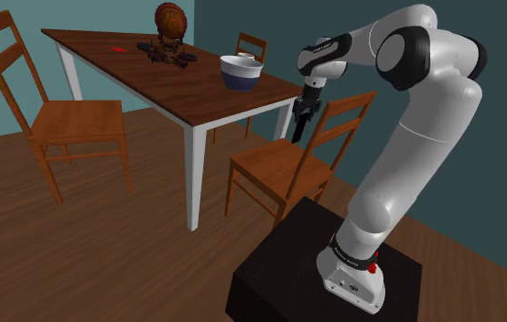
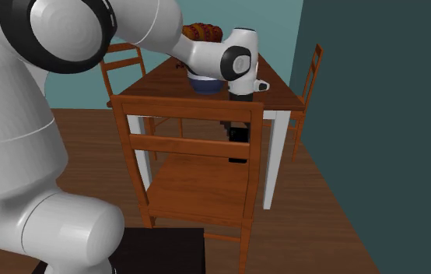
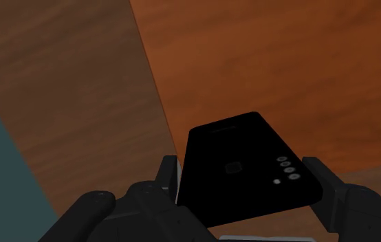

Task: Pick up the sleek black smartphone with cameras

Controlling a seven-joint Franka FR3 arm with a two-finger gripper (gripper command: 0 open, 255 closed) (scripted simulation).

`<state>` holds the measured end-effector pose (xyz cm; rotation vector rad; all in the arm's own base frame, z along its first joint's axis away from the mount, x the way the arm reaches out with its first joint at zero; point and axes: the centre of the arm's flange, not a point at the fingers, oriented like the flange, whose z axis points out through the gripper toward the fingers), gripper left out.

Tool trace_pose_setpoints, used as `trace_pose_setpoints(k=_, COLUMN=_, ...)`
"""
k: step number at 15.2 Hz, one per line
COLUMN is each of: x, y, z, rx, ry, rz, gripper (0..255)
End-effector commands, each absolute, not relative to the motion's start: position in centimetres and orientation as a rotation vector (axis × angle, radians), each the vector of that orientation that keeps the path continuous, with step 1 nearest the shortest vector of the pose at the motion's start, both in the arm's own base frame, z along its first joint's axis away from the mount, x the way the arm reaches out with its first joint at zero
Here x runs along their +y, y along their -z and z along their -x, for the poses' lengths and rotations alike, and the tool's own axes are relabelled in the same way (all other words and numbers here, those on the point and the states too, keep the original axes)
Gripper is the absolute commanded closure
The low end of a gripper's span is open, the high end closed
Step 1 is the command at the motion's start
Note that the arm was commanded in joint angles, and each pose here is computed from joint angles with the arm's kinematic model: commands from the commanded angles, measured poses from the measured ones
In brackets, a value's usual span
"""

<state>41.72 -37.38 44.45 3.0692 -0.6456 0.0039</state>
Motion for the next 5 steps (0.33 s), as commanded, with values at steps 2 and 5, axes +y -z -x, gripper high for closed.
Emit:
trace_pose_setpoints(k=2, x=-37.4, y=-46.0, z=-41.6, rx=-0.646, ry=-0.003, rz=-3.069, gripper=255)
trace_pose_setpoints(k=5, x=-37.4, y=-46.6, z=-41.6, rx=-0.646, ry=-0.003, rz=-3.069, gripper=255)
